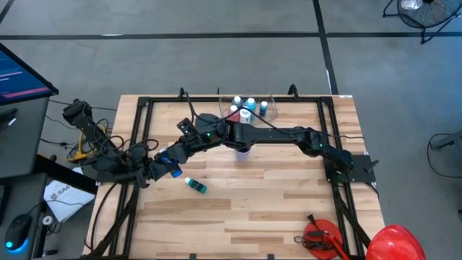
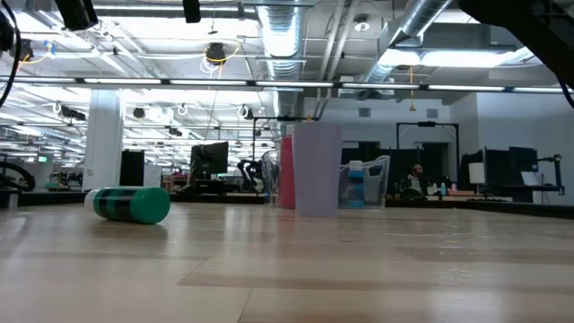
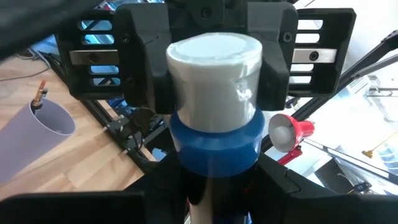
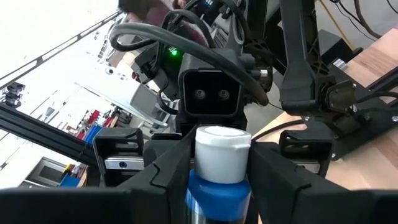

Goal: Pick & Place Paint Supplies
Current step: Put the blue paint bottle into the transparent bin

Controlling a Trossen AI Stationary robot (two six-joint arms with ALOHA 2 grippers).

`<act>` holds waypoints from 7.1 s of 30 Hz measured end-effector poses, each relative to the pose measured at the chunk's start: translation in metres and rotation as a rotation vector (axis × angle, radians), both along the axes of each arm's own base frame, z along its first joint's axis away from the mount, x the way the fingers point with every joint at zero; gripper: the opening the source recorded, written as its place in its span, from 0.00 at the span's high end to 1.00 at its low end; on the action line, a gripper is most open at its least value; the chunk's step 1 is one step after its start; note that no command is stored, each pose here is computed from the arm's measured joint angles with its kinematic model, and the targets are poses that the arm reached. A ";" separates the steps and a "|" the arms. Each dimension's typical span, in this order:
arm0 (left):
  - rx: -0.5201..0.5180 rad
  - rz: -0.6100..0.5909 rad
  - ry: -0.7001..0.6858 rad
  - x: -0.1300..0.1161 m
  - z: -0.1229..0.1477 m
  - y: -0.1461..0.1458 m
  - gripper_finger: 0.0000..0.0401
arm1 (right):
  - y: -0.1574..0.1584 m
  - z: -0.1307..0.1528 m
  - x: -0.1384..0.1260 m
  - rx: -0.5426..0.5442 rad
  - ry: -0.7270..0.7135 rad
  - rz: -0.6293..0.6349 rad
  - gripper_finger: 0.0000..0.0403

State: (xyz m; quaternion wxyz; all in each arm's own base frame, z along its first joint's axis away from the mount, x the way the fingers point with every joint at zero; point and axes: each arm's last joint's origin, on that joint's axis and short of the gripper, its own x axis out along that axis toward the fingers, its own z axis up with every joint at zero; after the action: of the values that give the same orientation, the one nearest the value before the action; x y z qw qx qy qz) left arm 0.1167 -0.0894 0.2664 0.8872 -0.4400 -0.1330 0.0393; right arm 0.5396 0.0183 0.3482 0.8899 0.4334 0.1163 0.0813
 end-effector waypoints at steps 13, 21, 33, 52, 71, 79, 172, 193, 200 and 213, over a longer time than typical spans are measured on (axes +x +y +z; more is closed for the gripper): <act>-0.033 -0.012 -0.012 0.001 0.001 0.001 0.72 | 0.000 0.003 0.000 -0.011 -0.031 0.001 0.59; -0.015 -0.014 0.002 0.001 -0.001 0.000 0.72 | 0.002 0.000 0.000 -0.001 -0.002 0.006 0.76; 0.022 -0.171 -0.028 -0.003 0.000 -0.009 0.60 | 0.006 0.003 -0.002 -0.010 -0.006 0.033 0.76; 0.006 -0.270 -0.020 -0.010 -0.002 -0.017 0.09 | 0.001 0.018 -0.017 -0.080 0.049 0.026 0.76; 0.010 -0.210 0.015 -0.010 -0.005 -0.016 0.16 | -0.026 0.088 -0.104 -0.500 0.267 -0.317 0.76; 0.011 -0.163 0.035 -0.009 -0.006 -0.015 0.16 | -0.023 0.104 -0.133 -0.651 0.369 -0.488 0.76; -0.314 0.478 0.057 0.066 -0.047 0.048 0.16 | -0.089 -0.048 -0.325 -0.862 0.214 -0.882 0.76; -0.324 0.433 0.046 0.068 -0.043 0.046 0.16 | -0.140 -0.098 -0.282 -0.838 0.231 -0.770 0.76; -0.300 0.456 0.062 0.068 -0.046 0.050 0.16 | -0.146 -0.119 -0.300 -0.829 0.174 -0.851 0.76; -0.125 0.517 0.230 0.072 -0.061 0.054 0.16 | -0.129 -0.130 -0.290 -1.011 0.109 -0.880 0.76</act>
State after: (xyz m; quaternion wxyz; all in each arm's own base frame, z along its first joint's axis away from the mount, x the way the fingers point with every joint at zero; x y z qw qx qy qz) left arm 0.1888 -0.0351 0.2058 0.8282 -0.4378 -0.1365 0.3221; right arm 0.2493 -0.1111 0.2180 0.9264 -0.0262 -0.0027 -0.3756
